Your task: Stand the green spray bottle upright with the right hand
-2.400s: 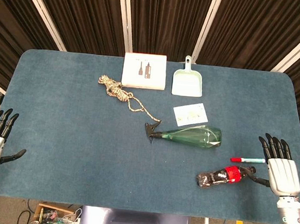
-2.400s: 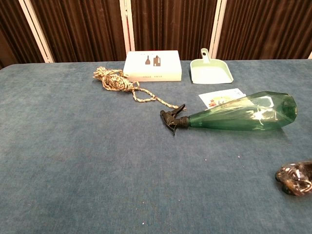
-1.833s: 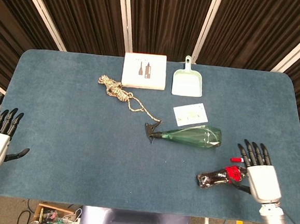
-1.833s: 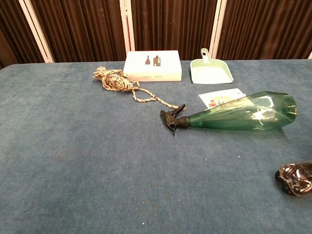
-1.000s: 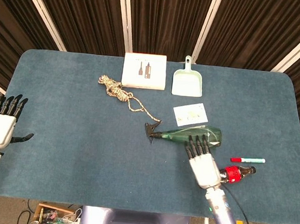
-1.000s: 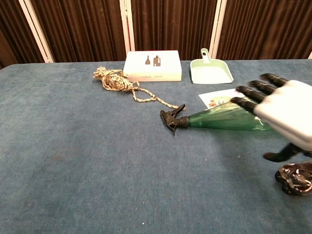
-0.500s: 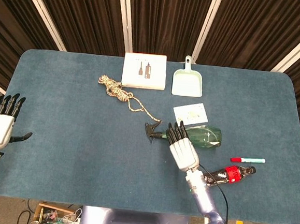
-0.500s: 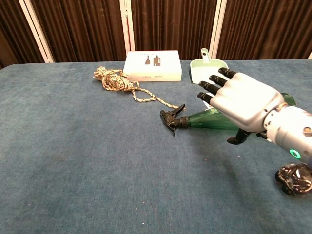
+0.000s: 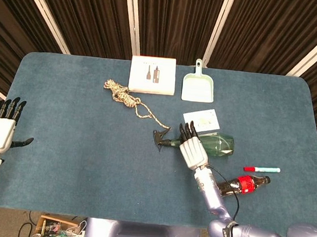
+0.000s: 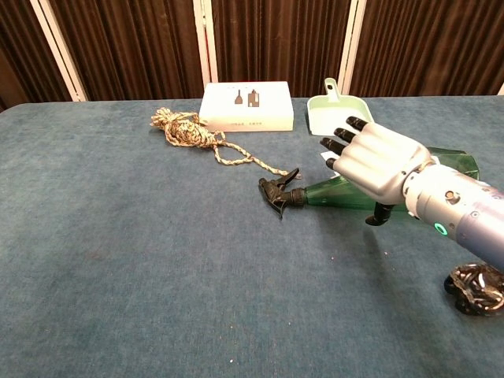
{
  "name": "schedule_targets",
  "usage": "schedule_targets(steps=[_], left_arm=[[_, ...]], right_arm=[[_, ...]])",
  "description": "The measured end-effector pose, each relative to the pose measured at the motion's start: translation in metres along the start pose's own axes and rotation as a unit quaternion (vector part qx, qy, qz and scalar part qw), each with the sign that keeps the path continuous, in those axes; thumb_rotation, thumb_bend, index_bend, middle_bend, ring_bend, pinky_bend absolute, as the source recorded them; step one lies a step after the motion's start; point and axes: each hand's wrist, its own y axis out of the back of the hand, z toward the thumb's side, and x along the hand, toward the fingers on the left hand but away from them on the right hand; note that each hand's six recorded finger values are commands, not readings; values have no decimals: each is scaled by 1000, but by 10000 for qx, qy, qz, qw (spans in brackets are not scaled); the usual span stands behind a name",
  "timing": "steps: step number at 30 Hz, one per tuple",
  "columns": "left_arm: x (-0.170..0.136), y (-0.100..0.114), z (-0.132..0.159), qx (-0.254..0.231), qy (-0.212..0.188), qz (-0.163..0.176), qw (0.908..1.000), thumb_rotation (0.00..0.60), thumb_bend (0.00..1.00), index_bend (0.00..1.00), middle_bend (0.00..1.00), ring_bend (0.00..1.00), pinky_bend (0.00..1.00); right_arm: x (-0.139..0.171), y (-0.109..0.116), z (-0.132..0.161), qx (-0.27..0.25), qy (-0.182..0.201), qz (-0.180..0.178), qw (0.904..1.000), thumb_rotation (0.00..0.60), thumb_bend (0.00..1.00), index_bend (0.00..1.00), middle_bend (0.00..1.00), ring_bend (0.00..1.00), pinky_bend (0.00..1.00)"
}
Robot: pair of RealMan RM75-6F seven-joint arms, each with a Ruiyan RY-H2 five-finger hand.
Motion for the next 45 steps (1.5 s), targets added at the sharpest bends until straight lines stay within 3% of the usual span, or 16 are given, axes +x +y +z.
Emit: schedule_targets(steps=[8,16,28,34,37,40,43,45], left_arm=[[4,-5,-3,-42,33,-138,9999,600,50,0,0,0,0],[6,-7,-4,-19,117,-204,9997,600,50,0,0,0,0],[1,-3,1,-29,15,-120,9999,600,50,0,0,0,0],[-4,1,5,-36,-61,-42,10000,600,50,0,0,0,0],[-6,1,5,-36,-86,-51,9999,600,49,0,0,0,0],[-6,1,6,-49,-98,-41,9999,600,50,0,0,0,0],[-7,2,6,-63,-101,-25,9999,600,50,0,0,0,0],[-7,2,6,-76,-103,-32,9999,600,50,0,0,0,0]], right_arm=[[-15,-7,2,-19,33,120,9999,600,331,453,0,0,0],[-23,-11,1,146,-47,30,9999,600,613,872,43,0,0],[-8,24,-16,-227,-326,-1259,9912,600,627,909,77,0,0],[3,37,-30,-1090,-151,-1667,9798,600,599,925,79,0,0],[9,46,-44,-1853,-151,-2016,9616,600,597,933,89,0,0],[14,55,-62,-2759,-191,-2453,9292,600,598,938,99,0,0],[19,62,-84,-3648,-265,-2926,8836,600,600,939,106,0,0],[23,64,-100,-4242,-297,-3205,8465,600,602,939,107,0,0]])
